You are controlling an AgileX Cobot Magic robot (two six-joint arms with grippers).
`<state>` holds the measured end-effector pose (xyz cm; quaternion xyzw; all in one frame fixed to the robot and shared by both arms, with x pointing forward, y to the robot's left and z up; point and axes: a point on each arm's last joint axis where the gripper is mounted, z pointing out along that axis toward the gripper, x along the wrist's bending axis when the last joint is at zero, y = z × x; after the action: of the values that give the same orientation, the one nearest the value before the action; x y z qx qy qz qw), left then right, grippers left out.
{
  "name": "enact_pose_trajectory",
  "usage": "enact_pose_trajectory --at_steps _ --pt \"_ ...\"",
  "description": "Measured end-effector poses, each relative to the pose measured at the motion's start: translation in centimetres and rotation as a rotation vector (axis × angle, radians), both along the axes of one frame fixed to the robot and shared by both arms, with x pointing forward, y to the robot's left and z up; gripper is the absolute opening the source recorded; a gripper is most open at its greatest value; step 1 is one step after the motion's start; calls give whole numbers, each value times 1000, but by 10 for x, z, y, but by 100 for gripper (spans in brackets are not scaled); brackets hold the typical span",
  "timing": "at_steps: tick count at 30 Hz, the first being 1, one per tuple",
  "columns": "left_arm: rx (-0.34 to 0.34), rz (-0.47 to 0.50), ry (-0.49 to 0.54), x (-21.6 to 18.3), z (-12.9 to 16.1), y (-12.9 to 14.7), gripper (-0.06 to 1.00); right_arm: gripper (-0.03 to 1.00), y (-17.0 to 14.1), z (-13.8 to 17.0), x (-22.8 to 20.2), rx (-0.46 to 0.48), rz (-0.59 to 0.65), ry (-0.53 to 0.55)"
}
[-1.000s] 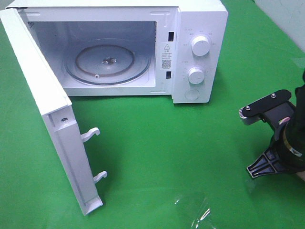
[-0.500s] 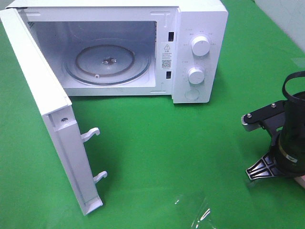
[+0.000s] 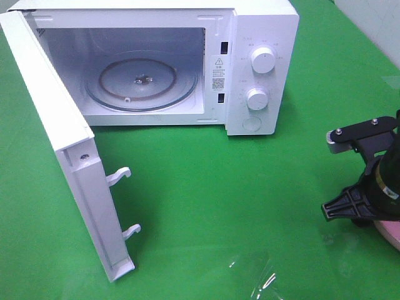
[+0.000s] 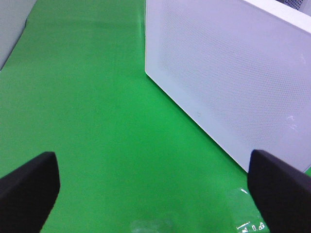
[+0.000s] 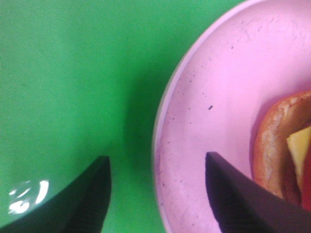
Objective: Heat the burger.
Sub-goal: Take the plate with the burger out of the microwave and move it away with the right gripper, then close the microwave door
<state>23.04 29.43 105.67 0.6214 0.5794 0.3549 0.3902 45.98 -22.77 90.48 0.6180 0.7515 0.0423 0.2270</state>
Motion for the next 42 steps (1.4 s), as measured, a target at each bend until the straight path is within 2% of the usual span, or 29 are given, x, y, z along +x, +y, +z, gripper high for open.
enact_pose_trajectory --at_steps 3,6,8,9,10,13,22,32,42 --pt "0 0 0 0 0 0 96 62 1 23 -6 69 10 -48" --pt "0 0 0 0 0 0 96 63 2 30 -8 94 16 -62" --pt "0 0 0 0 0 0 96 67 4 56 -18 199 39 -123" --pt "0 0 0 0 0 0 96 67 4 56 -18 199 39 -123" --pt "0 0 0 0 0 0 96 70 5 69 -25 250 60 -152" --pt "0 0 0 0 0 0 96 73 3 85 -35 295 95 -180" --pt "0 0 0 0 0 0 96 75 -8 118 -70 341 171 -219" --pt "0 0 0 0 0 0 96 75 -26 138 -104 345 176 -267" --pt "0 0 0 0 0 0 96 75 -49 153 -146 416 178 -477"
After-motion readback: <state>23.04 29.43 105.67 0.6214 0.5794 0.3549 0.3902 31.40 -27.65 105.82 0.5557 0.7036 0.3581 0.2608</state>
